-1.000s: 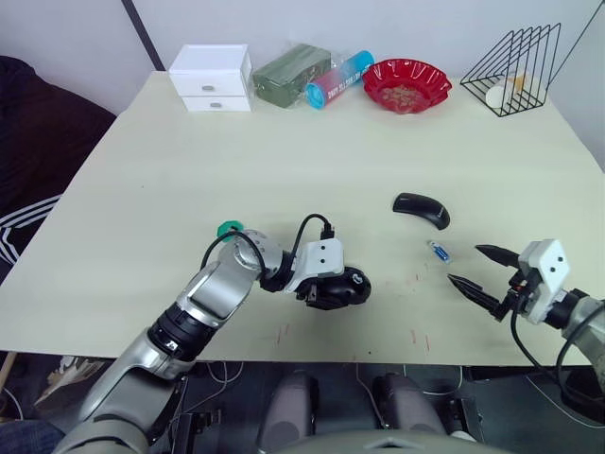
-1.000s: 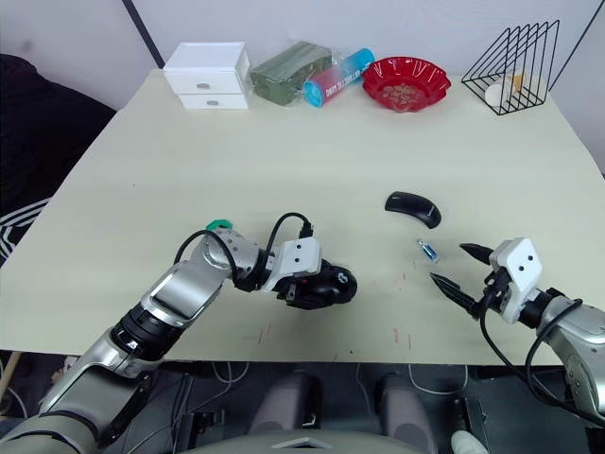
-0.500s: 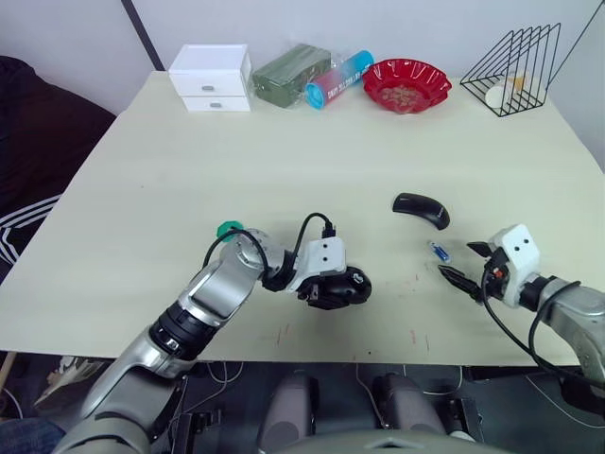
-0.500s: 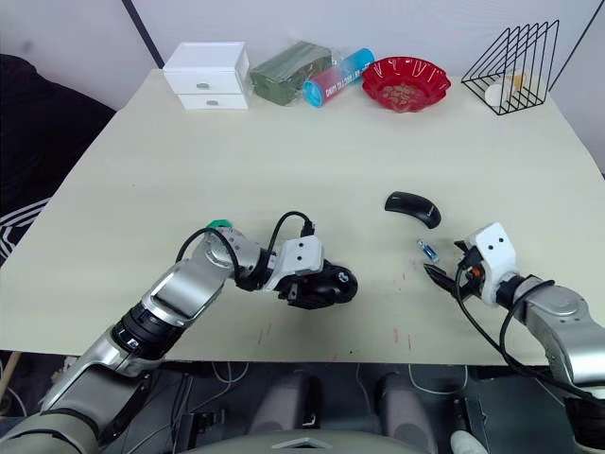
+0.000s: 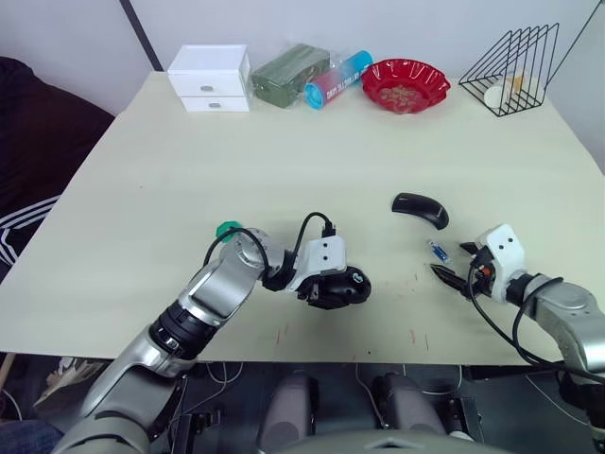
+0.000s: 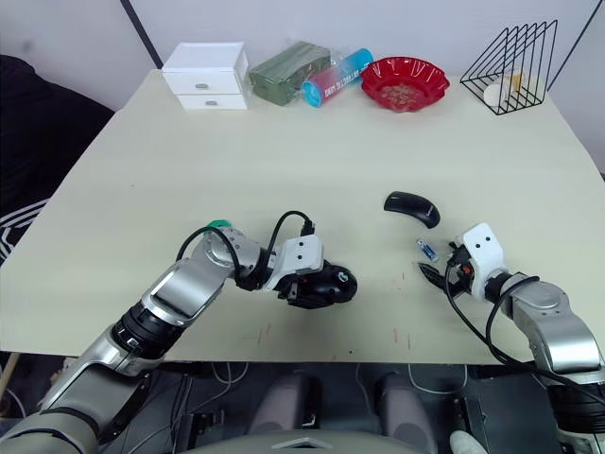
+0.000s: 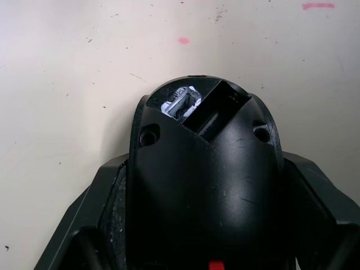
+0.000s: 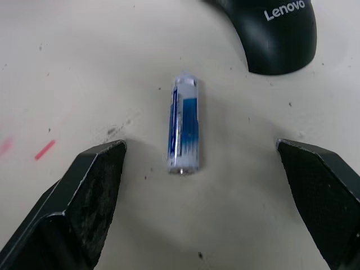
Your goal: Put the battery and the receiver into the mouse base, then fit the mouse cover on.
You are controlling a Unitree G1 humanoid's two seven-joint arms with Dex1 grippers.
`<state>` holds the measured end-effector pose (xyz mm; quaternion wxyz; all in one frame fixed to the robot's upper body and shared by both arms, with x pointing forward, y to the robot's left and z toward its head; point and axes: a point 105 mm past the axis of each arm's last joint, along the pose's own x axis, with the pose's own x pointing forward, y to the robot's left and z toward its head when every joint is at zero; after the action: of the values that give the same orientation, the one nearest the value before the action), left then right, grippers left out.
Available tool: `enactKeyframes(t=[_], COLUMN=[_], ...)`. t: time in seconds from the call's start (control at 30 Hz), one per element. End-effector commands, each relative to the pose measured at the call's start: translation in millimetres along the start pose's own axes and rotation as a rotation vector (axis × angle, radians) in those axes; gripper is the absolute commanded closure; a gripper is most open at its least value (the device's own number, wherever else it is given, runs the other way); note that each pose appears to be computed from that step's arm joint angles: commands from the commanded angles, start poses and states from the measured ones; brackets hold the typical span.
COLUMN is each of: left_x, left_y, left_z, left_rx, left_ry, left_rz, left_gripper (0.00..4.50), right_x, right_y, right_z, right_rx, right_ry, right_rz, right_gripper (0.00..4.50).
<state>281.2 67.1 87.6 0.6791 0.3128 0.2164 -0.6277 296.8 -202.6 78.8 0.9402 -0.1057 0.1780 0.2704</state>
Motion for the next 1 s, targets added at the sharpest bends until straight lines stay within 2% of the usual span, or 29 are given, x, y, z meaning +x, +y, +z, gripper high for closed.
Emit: enactKeyframes(t=[0.03,0.27,0.3,0.33,0.37,0.57,0.7,1.0], left_x=[7,7,7,7,8,7,6,5], left_y=[-6,-6,-6,-6,-6,-5,-4,-1], left_z=[-13,-14,-14,-14,-14,-17,-17,-20], left_rx=[-0.041,-0.045,-0.046,-0.05,-0.05,-0.052,-0.063,-0.073], left_ry=[0.048,0.05,0.05,0.047,0.048,0.055,0.054,0.062], left_rz=[-0.032,-0.031,-0.031,-0.033,-0.033,-0.028,-0.026,-0.021], left_gripper=[1.54,1.54,1.54,1.54,1.54,1.54,1.54,1.54], right_x=[1,-4,-4,-5,-5,-12,-19,-32], right_y=[-1,-2,-2,-2,-3,0,11,60], right_z=[5,1,1,1,1,10,21,49], right_rx=[-0.029,-0.045,-0.044,-0.044,-0.044,-0.053,-0.067,-0.092], right_ry=[-0.014,-0.007,-0.008,-0.011,-0.016,-0.042,-0.051,-0.002], right_rz=[-0.006,-0.009,-0.011,-0.013,-0.019,-0.011,0.052,0.26], right_gripper=[0.0,3.14,3.97,3.97,4.41,4.4,4.4,4.4])
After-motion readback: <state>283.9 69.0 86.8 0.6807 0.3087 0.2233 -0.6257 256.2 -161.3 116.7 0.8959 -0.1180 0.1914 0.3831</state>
